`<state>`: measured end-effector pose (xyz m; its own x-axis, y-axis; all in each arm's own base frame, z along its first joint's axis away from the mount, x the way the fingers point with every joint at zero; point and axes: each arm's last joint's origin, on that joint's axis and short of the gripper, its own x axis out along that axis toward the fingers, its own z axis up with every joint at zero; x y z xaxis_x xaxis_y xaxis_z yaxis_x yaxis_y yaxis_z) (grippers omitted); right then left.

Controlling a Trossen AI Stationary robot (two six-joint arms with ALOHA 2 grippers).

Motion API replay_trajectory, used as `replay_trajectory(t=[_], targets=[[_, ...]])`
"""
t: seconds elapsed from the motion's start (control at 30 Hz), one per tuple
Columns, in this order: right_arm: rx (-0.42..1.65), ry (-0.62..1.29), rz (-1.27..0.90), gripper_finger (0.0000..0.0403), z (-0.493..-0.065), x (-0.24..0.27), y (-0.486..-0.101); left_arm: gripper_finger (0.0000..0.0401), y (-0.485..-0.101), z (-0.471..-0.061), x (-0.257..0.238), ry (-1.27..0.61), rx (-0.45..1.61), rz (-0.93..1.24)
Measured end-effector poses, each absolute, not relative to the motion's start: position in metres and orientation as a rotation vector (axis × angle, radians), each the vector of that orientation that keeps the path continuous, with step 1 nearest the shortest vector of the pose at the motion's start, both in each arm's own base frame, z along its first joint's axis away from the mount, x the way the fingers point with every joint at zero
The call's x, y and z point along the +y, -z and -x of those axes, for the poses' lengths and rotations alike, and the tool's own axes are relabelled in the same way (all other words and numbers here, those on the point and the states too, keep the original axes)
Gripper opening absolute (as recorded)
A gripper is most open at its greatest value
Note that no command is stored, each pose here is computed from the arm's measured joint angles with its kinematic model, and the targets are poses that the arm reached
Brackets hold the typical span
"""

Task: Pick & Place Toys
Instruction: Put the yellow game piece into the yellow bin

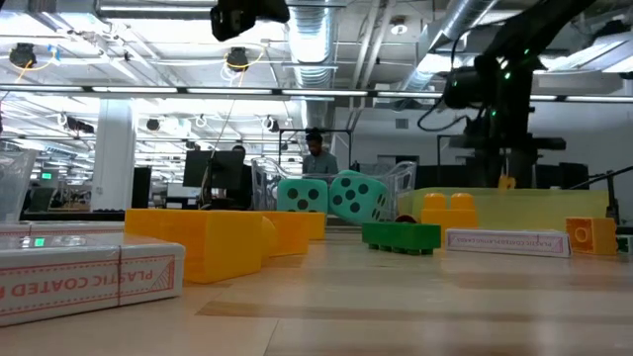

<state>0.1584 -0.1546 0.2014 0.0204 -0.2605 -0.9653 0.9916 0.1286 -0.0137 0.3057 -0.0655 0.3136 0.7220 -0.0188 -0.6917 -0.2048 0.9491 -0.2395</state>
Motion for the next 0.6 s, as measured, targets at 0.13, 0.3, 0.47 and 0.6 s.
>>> replay_trajectory(t=[0.13, 0.3, 0.47, 0.6], targets=[[1.050, 1.248, -0.956, 0.0139, -0.158, -0.164, -0.196, 0.0003, -0.312, -0.304, -0.065, -0.111, 0.779, 0.307], [1.027, 1.267, -0.985, 0.0139, -0.152, -0.169, -0.197, 0.0003, -0.312, -0.304, -0.065, -0.113, 0.779, 0.306], [1.023, 1.286, -1.013, 0.0139, -0.145, -0.175, -0.197, 0.0003, -0.312, -0.304, -0.065, -0.113, 0.779, 0.306], [1.036, 1.276, -1.025, 0.0139, -0.142, -0.176, -0.195, 0.0003, -0.312, -0.304, -0.065, -0.113, 0.779, 0.306]])
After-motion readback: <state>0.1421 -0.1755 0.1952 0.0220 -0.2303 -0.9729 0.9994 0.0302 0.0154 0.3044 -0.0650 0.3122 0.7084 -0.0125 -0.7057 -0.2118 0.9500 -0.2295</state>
